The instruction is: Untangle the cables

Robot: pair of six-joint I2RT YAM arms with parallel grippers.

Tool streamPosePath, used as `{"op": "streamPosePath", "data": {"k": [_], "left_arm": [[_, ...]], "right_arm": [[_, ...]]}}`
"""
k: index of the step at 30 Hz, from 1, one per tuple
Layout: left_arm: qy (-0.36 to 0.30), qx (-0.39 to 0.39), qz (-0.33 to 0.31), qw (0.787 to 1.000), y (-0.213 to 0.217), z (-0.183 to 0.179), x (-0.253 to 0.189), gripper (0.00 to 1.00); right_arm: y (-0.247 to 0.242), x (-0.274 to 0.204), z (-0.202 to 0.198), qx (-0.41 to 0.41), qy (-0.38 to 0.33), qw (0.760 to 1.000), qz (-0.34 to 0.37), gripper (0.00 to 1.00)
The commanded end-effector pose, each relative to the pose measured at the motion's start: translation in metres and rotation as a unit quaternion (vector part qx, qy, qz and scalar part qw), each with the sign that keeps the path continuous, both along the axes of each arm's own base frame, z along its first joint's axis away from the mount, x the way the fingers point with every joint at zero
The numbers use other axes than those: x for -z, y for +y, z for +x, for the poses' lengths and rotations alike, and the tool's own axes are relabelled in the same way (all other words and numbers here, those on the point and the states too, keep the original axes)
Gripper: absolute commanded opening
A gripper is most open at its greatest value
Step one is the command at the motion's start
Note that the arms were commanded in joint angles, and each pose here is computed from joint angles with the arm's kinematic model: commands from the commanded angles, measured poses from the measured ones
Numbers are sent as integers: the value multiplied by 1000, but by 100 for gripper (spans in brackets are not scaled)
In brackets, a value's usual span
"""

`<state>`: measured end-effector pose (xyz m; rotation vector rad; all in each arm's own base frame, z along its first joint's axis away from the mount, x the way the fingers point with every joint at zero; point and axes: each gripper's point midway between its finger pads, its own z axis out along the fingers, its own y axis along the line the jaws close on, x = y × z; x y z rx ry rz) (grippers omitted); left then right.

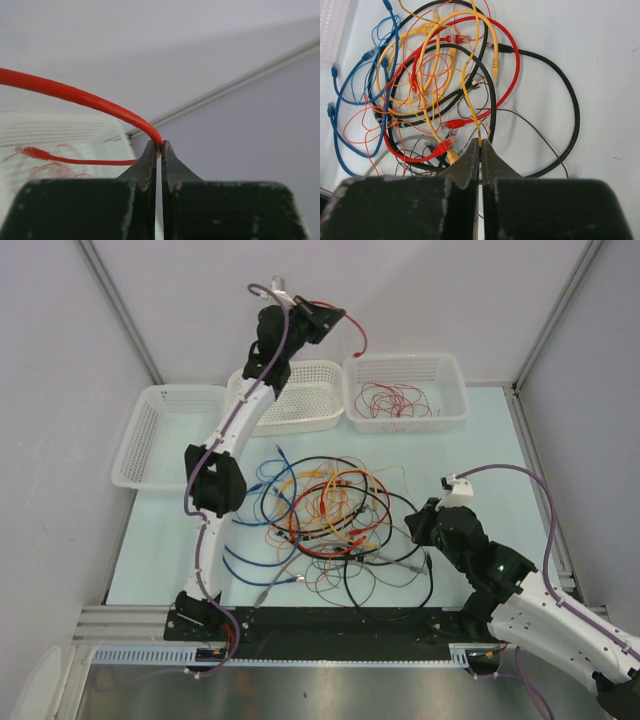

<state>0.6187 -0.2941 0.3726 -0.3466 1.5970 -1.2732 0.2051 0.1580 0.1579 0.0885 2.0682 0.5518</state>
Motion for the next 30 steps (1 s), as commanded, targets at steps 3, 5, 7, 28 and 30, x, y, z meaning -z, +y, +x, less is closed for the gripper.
{"op": "streamPosePath", "data": {"k": [3, 5, 7, 28, 30], "left_arm": [[-98, 83, -75, 989, -82, -45, -56, 0], [-101, 80, -72, 989, -93, -46, -49, 0], [-89, 82, -66, 991, -105, -46, -36, 0], [-146, 41, -41, 988, -102, -62, -78, 100], [-158, 39, -30, 986, -104, -69, -86, 99]], "right_arm": [[-7, -4, 0, 22, -5, 1000, 11, 0], [-9, -3, -1, 24, -4, 1000, 5, 0], [-11, -3, -2, 23, -6, 1000, 4, 0], [-22, -6, -5, 35, -15, 999, 6, 0], [-20, -7, -7, 33, -14, 999, 13, 0]]}}
